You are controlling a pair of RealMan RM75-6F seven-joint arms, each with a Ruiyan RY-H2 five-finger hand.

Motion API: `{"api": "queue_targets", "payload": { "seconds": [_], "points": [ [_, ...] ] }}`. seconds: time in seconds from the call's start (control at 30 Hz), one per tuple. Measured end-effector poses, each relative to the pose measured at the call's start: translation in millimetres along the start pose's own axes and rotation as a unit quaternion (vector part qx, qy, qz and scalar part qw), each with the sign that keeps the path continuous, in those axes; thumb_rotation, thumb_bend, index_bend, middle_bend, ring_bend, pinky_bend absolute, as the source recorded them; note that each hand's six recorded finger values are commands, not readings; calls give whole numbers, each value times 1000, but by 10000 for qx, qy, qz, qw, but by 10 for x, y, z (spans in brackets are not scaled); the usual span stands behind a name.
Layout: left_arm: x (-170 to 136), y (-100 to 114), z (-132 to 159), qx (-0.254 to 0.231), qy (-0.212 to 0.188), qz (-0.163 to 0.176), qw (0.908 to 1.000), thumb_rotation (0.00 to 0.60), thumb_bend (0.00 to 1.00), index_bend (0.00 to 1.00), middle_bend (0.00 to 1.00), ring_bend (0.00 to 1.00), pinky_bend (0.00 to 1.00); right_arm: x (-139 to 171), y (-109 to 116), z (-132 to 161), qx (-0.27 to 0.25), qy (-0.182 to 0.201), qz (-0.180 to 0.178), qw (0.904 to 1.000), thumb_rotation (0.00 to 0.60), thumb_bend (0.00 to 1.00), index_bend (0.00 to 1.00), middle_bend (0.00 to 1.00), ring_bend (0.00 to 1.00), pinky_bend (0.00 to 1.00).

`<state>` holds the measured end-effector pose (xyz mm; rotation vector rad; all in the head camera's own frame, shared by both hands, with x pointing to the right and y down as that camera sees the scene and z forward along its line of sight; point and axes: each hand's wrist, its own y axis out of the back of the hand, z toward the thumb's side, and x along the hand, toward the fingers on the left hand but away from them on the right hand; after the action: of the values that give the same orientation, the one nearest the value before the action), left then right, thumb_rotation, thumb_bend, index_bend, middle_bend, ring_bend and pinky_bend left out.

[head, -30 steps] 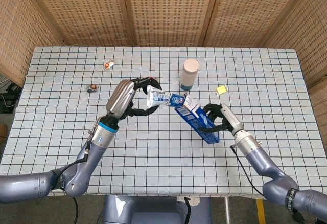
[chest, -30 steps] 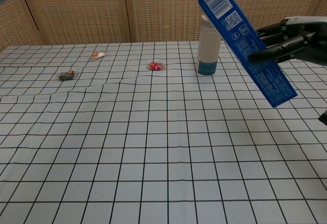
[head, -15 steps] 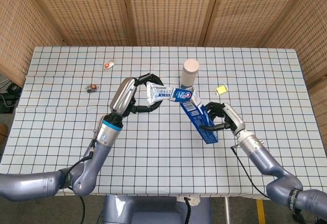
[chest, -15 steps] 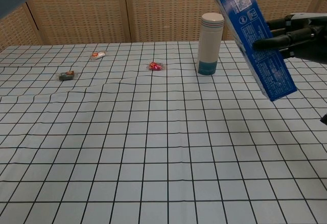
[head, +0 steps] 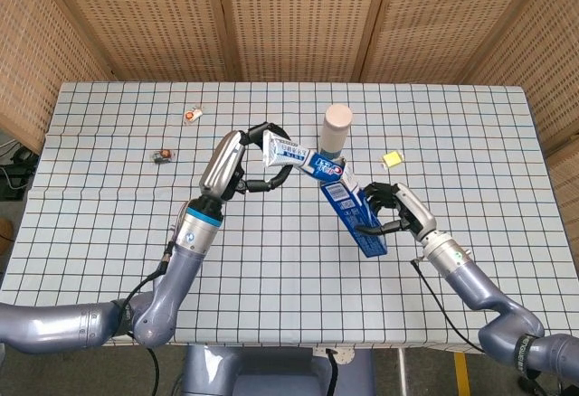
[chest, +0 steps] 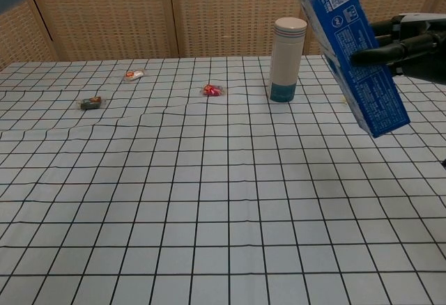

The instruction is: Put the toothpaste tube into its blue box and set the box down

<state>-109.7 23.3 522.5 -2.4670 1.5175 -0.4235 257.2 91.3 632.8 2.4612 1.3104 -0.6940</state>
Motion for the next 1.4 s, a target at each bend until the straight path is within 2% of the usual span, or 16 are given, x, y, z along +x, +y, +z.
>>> {"api": "queue_targets", "payload": {
  "seconds": [0.17,0.4,0.6,0.83,0.9,1.0,1.07,1.17,1.27,1.4],
  "points": [
    [42,-30,2,-35,143,-78,9999,600,606,874,551,540,498,10,-3,8,-26,34,33,10000,600,235,772,595,656,671],
    [145,-83,99,46,71,-167,9998,600,600,856,535,538,479,12,-35,-8,-47,37,108,9999,600,235,772,595,657,671],
    [223,-128,185,322,26,-288,9991,600,594,845,525,531,470,18,-35,-3,-85,56,125,9999,600,235,772,595,657,671],
    [297,-202,219,642,167,-508,9965,600,577,789,466,479,406,37,-44,11,-136,87,154,9998,600,235,772,595,657,671],
    [319,-249,230,739,174,-600,9953,600,569,755,409,427,357,42,-55,18,-146,87,185,9997,600,235,772,595,657,671],
    [326,-303,230,816,183,-750,9937,600,515,653,277,301,256,48,-54,29,-163,101,197,9996,600,235,772,595,657,671],
    [324,-328,229,860,182,-842,9926,600,443,510,169,156,136,53,-48,32,-159,108,193,9996,600,234,772,595,656,671],
    [310,-358,229,896,174,-985,9909,600,364,318,51,19,23,56,-35,35,-176,111,182,9996,600,233,771,594,657,671],
    [287,-353,215,934,156,-1027,9902,600,290,223,0,0,0,66,-20,30,-204,109,165,9996,600,233,771,594,657,671],
    [238,-294,180,995,138,-989,9900,600,243,167,0,0,0,78,2,29,-245,118,143,9995,600,233,771,594,657,671]
  ]
}}
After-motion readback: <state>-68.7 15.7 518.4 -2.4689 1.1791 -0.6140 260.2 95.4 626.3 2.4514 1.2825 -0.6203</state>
